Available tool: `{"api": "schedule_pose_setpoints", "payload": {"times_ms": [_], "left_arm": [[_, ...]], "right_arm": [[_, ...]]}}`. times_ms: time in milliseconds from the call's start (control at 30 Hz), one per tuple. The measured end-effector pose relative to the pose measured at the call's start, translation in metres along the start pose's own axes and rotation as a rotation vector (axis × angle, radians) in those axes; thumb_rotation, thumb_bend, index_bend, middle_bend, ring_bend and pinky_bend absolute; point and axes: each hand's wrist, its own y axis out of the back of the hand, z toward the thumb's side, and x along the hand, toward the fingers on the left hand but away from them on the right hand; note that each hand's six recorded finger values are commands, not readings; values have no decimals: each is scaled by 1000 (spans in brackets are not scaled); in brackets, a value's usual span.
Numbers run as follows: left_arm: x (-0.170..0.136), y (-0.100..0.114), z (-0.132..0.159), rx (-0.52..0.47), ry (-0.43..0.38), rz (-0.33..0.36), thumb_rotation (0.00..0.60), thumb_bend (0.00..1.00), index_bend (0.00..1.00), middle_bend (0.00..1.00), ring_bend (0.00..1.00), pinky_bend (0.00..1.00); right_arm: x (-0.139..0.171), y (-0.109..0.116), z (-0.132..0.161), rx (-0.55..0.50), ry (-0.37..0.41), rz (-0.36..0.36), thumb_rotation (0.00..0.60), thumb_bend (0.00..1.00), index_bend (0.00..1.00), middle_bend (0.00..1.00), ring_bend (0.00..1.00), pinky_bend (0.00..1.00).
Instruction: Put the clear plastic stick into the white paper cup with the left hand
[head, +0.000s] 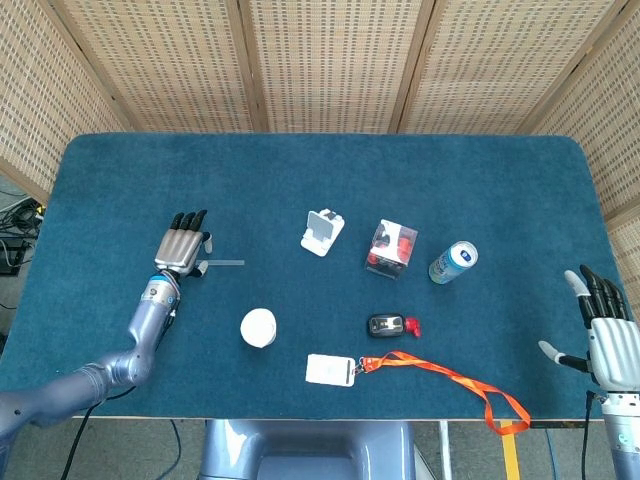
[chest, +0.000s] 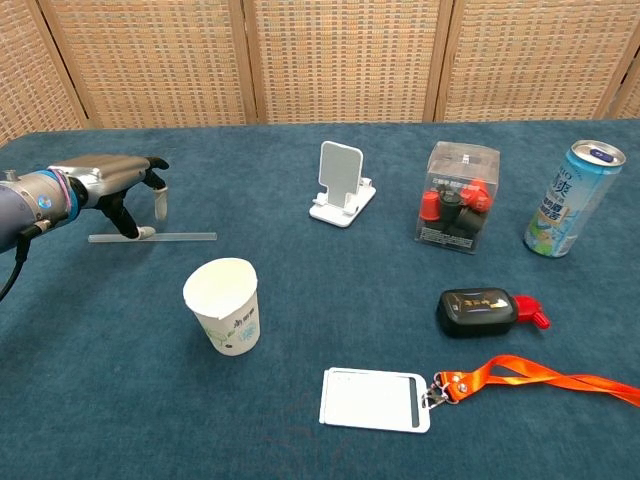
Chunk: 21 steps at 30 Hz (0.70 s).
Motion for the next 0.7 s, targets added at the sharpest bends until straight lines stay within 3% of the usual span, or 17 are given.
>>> {"api": "schedule_pose_setpoints", "payload": {"times_ms": [700], "left_arm": [[4,-13,5,26,3,-31,600,368,509,0,0,0]], "right_arm": [[0,2,-1,-7,-1,-6,600,83,78,0,0,0]]}}
